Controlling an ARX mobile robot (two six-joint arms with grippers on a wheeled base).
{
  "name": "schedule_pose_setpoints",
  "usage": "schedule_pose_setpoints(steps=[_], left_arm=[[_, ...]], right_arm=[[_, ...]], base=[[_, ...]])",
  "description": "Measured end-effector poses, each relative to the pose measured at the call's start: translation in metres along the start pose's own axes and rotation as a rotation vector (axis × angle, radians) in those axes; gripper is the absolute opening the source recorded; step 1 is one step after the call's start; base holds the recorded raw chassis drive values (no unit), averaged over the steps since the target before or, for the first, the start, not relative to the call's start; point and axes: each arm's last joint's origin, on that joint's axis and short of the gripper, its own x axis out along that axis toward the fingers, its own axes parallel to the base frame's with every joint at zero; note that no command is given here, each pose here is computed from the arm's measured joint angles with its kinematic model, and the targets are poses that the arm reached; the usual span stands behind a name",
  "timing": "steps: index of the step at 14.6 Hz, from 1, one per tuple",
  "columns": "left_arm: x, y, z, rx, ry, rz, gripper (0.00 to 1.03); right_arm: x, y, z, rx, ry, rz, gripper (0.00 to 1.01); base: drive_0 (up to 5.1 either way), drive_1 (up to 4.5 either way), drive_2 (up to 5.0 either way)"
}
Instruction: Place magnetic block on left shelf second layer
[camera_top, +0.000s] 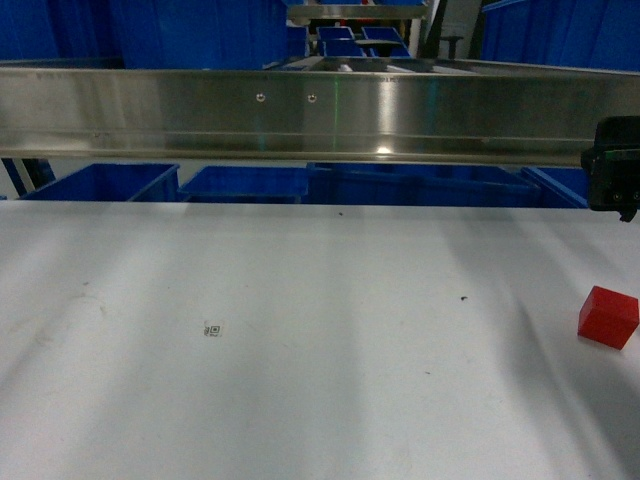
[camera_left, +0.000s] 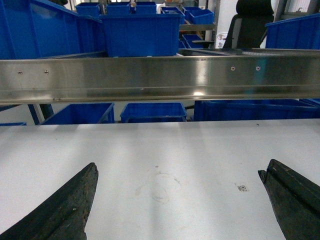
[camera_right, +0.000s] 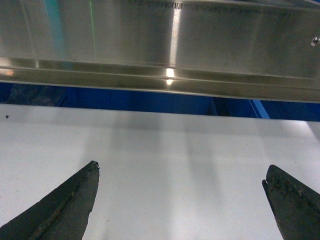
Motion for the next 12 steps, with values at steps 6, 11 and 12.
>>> schedule_pose_setpoints(steps=[6, 11, 12], left_arm=[[0.0, 0.0, 0.0, 0.0, 0.0, 0.0, 0.98], [0.0, 0.0, 0.0, 0.0, 0.0, 0.0, 0.98], [0.0, 0.0, 0.0, 0.0, 0.0, 0.0, 0.98]], right_arm=[[0.018, 0.0, -0.049, 0.033, 0.185, -0.194, 0.98], [0.036, 0.009, -0.078, 0.05, 0.301, -0.19, 0.98], [0.038, 0.009, -0.086, 0.061, 0.324, -0.196, 0.98]], base=[[0.0, 0.0, 0.0], [0.0, 0.0, 0.0], [0.0, 0.0, 0.0]])
